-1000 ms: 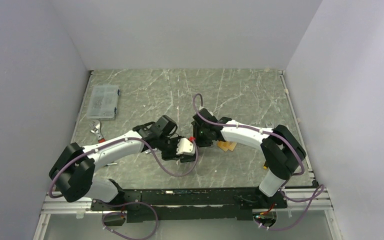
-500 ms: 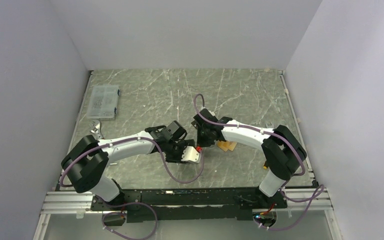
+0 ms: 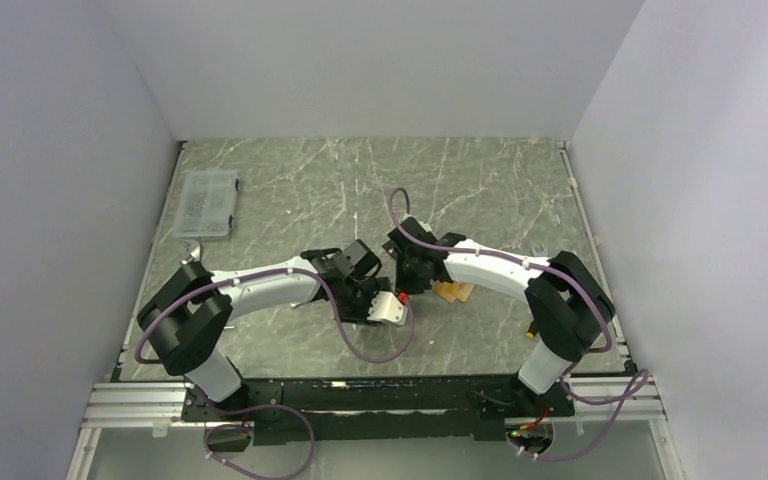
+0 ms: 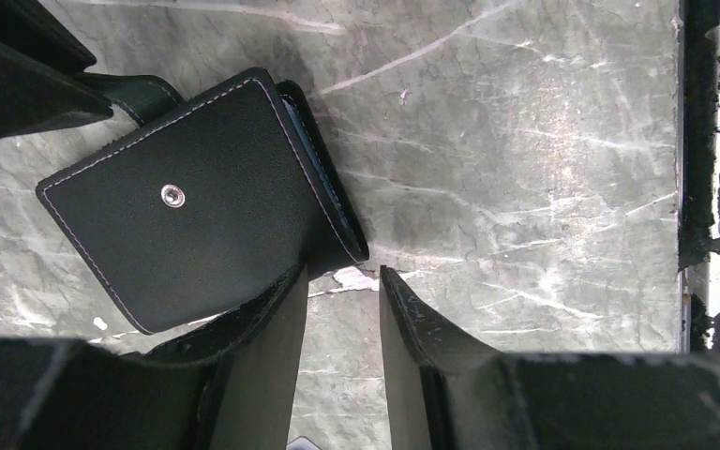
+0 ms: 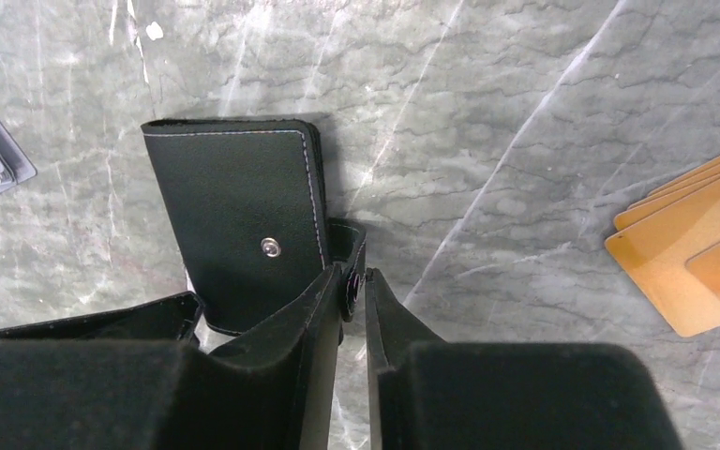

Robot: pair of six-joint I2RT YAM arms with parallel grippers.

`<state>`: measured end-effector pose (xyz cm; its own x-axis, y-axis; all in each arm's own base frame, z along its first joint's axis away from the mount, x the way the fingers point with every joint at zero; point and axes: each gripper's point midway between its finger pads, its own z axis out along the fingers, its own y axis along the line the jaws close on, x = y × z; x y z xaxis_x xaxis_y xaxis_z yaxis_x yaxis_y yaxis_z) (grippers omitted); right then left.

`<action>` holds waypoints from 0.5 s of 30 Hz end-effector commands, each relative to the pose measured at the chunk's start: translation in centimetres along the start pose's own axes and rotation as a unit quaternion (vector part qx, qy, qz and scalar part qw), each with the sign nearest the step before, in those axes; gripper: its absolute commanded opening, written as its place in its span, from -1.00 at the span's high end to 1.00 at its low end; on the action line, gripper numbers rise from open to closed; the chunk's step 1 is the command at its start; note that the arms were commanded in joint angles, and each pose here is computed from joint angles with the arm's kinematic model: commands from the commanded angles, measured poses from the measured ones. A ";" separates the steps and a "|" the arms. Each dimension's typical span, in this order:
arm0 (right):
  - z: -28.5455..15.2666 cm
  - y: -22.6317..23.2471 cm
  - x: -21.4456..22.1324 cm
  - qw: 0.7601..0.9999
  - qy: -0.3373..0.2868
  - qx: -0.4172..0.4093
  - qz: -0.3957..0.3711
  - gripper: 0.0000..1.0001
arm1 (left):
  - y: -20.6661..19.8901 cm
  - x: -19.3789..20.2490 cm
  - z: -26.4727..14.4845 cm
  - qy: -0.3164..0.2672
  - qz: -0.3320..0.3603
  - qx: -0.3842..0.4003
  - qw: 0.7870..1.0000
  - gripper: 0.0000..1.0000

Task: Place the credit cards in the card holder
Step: Close the arm.

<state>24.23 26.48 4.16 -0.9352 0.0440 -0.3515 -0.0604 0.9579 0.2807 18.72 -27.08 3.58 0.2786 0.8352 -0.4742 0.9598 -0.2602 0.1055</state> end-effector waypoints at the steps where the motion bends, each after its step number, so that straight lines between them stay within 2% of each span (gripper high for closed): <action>1: -2.0 0.6 -2.2 0.999 -0.033 -0.004 0.010 0.67 | 0.8 -1.9 -1.4 -0.027 0.038 -0.016 0.999 0.20; 10: -2.5 0.6 -2.7 0.999 -0.041 -0.007 0.015 0.81 | 1.4 -3.4 -3.0 -0.043 0.057 -0.024 0.997 0.20; 15: -2.3 0.7 -2.2 0.999 -0.032 -0.012 0.016 0.96 | 1.8 -3.7 -2.2 -0.050 0.048 -0.022 0.997 0.20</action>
<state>24.78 25.98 5.26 -0.9263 0.0681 -0.3705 -0.0430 0.9580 0.2836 19.32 -27.91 6.11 0.3410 0.7984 -0.4962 0.9399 -0.2991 0.1647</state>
